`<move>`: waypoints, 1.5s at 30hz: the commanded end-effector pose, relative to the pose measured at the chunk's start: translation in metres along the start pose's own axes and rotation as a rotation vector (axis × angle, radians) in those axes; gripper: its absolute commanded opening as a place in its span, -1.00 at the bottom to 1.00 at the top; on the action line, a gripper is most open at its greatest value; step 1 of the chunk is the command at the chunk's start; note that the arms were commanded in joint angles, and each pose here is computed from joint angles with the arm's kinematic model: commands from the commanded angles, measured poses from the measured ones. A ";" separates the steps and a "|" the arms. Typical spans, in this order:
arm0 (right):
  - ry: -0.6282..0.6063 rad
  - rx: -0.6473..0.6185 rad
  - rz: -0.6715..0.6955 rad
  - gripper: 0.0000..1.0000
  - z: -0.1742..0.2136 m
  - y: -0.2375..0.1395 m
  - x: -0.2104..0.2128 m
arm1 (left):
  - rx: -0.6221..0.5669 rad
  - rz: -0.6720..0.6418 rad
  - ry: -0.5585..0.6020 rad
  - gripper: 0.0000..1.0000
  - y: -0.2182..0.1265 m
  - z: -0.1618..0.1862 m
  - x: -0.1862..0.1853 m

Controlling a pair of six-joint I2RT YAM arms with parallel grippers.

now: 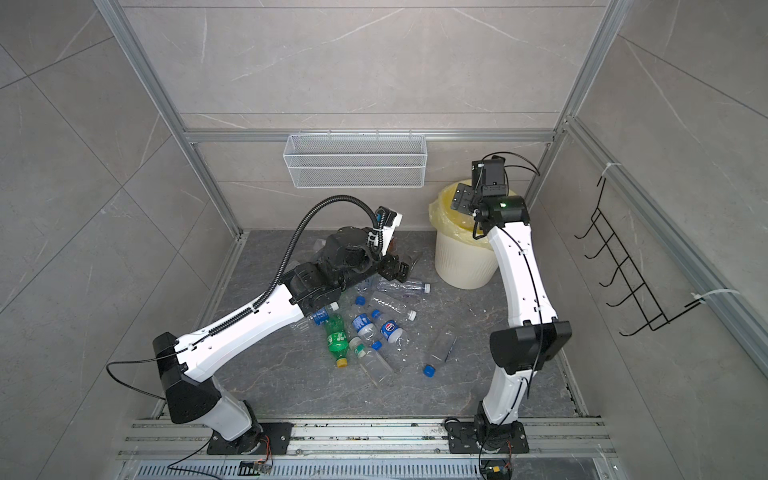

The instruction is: Throw the plastic bottles in the bin

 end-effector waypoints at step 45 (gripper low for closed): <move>0.026 0.417 0.042 0.99 0.259 -0.067 -0.090 | 0.271 0.110 -0.229 1.00 -0.015 0.106 -0.027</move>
Point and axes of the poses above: each gripper's point midway between its finger pads, its own y axis out along the fingers, its own x axis along the line the jaws close on, z = x × y, the point moved 5 cm from there along -y, back along the fingers, and after that the axes turned 14 degrees about y, right-handed, at the moved point
